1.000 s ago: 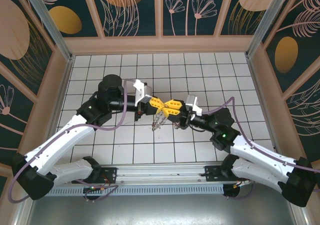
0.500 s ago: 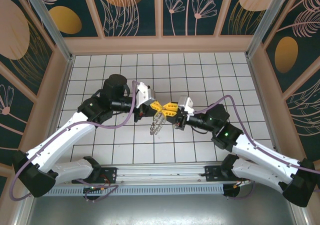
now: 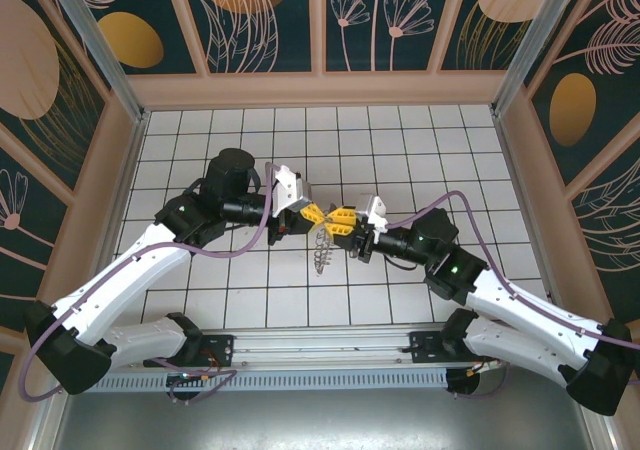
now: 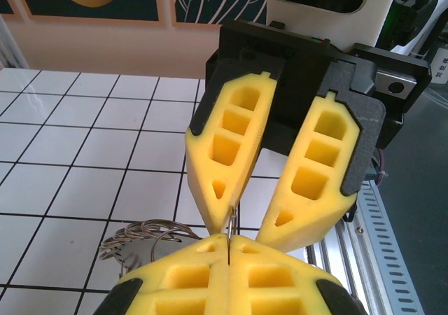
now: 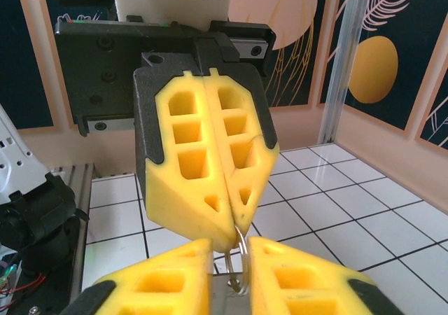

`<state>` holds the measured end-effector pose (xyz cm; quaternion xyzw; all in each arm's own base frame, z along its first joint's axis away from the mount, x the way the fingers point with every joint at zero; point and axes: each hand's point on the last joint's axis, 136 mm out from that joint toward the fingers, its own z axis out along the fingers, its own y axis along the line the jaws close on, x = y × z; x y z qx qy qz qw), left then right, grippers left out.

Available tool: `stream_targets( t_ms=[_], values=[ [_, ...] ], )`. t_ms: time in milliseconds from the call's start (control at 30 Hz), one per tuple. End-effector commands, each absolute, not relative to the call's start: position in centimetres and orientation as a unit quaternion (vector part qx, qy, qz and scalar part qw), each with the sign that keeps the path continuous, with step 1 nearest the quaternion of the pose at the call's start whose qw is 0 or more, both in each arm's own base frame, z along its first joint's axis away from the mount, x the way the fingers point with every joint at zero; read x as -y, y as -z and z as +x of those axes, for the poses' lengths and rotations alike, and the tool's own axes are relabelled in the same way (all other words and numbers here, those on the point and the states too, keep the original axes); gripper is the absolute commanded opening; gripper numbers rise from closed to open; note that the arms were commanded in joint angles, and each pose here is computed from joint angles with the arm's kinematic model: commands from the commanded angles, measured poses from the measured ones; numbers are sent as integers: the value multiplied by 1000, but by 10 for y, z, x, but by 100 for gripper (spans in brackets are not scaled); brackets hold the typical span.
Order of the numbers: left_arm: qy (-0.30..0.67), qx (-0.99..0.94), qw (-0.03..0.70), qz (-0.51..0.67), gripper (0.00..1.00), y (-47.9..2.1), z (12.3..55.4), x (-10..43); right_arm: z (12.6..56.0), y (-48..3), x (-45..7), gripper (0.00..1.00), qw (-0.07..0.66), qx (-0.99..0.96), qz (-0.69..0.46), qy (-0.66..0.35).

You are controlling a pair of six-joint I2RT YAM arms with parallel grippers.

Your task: Put the keys on the keyring

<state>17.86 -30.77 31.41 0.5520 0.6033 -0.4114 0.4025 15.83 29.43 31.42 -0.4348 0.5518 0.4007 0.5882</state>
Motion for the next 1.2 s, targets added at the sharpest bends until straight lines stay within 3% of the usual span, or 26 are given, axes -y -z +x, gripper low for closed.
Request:
stream_targets(
  t_ms=[0,133,333,400,567,867,1167],
  values=[
    [409,-580,423,563,0,-331,179,311,155,-324,-292,14,600,-541,-434,-399],
    [406,-582,423,564,0,-331,179,310,157,-322,-292,0,600,-545,-433,-394],
    [442,-566,403,567,0,-333,164,311,152,-327,-290,0,609,-528,-436,-400],
    [457,-563,391,568,8,-331,159,312,143,-333,-291,0,608,-510,-443,-417],
    [479,-551,384,566,9,-331,151,312,127,-349,-292,0,608,-466,-451,-457],
    [490,-541,387,564,20,-335,148,312,121,-363,-290,0,626,-430,-435,-484],
    [501,-532,391,559,21,-338,146,311,117,-371,-286,0,640,-407,-421,-497]
  ],
)
